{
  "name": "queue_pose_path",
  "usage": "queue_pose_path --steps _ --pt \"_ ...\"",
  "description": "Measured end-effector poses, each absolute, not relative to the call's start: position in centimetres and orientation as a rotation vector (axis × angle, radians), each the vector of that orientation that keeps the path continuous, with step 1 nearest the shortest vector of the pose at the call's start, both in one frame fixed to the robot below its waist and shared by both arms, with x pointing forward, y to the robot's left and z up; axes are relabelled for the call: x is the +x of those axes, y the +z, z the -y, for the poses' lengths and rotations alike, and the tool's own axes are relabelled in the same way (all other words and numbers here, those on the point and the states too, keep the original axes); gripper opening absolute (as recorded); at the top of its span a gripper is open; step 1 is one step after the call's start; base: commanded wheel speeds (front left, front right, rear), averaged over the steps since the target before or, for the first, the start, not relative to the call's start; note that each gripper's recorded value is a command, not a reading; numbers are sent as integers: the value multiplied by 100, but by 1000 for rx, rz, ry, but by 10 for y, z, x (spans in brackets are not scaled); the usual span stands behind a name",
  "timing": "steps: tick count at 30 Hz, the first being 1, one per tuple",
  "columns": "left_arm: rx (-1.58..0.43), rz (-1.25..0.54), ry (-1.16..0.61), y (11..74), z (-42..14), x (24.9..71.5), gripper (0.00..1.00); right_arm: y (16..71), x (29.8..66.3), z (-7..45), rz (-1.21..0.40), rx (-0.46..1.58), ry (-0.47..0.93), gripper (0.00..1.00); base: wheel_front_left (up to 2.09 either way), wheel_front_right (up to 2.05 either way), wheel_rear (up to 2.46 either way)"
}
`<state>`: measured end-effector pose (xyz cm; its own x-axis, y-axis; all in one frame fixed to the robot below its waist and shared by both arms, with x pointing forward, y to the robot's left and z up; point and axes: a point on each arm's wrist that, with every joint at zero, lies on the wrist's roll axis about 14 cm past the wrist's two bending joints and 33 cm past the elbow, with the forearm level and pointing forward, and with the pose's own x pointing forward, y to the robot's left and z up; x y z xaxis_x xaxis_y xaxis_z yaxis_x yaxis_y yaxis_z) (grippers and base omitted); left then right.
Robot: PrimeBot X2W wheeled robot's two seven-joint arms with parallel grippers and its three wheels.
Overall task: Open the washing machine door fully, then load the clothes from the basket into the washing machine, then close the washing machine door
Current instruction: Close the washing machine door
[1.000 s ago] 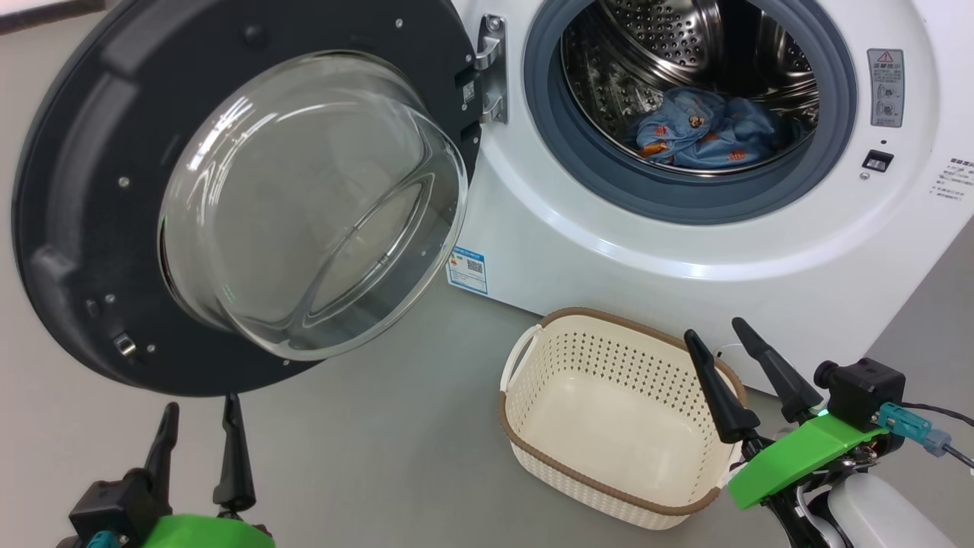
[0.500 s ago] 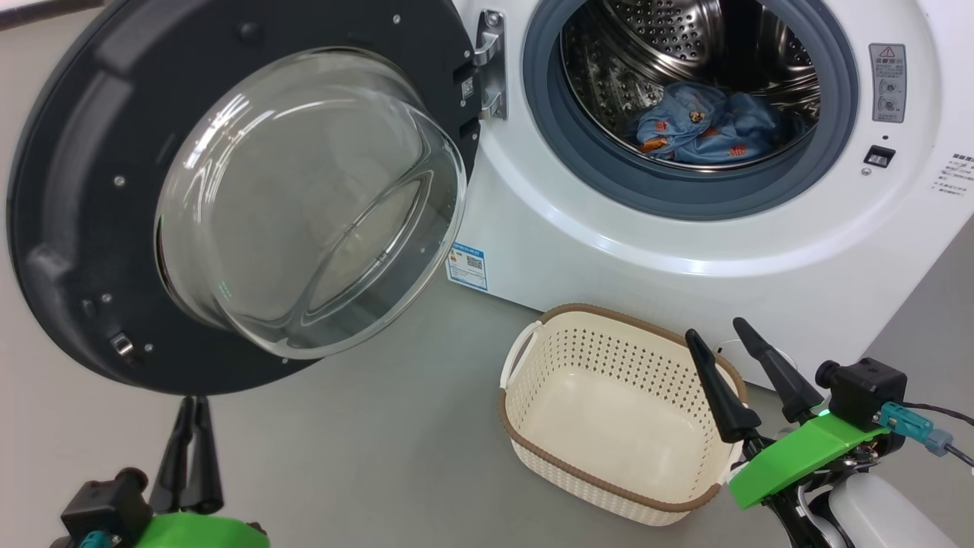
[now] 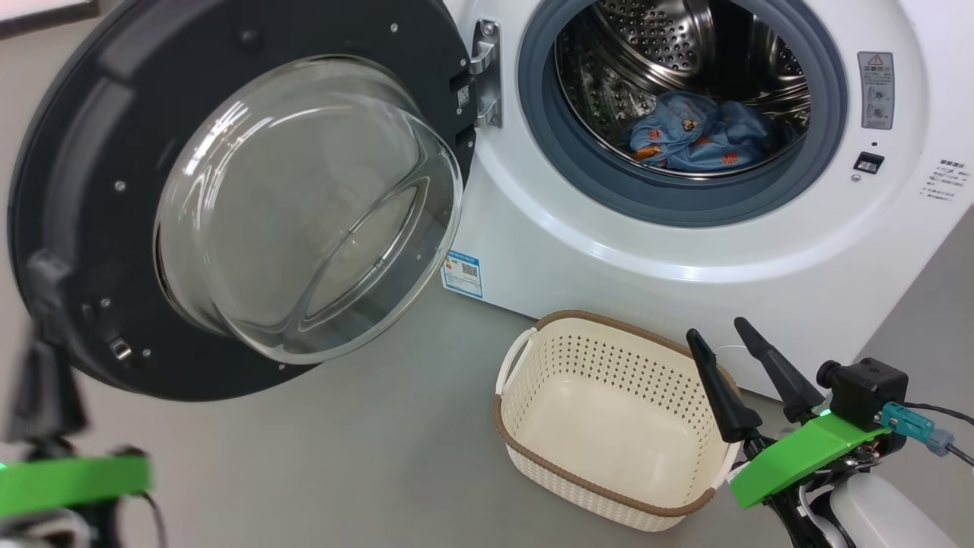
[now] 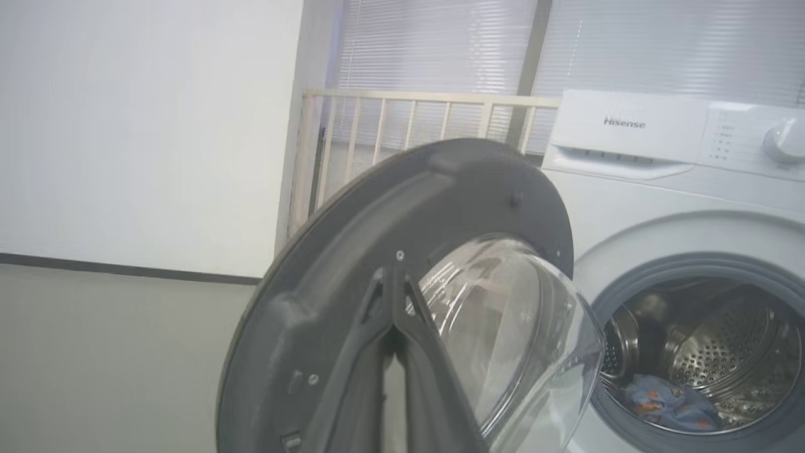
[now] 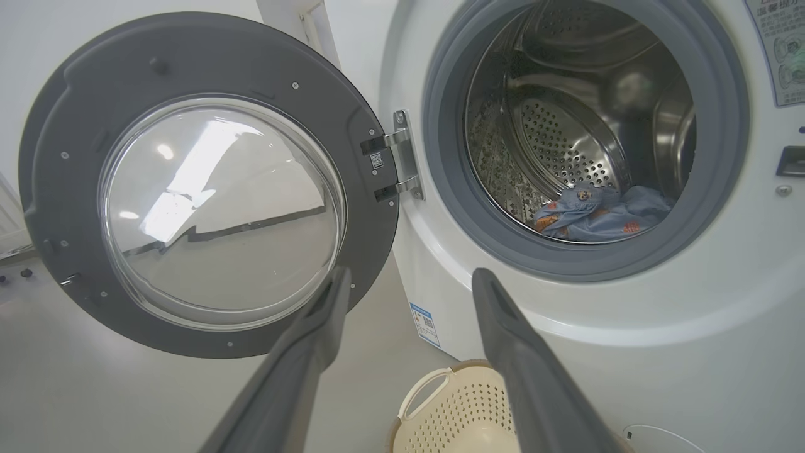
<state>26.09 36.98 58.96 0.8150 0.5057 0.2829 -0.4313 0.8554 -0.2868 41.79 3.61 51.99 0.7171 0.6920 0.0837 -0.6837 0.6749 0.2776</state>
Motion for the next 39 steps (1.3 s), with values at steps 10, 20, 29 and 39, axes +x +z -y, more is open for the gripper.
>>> queue_pose_path --steps 10,20,29,39 --pt "-372 628 439 686 -419 259 0 514 420 -20 -37 287 742 100 0 0 0" --pt "-677 727 453 709 -478 268 0 503 427 9 -54 266 678 100 0 0 0" --pt "-1080 741 559 662 -531 276 0 493 434 30 -69 246 638 100 0 0 0" --pt "-1273 551 671 588 -541 301 0 488 445 51 -72 219 602 100 0 0 0"
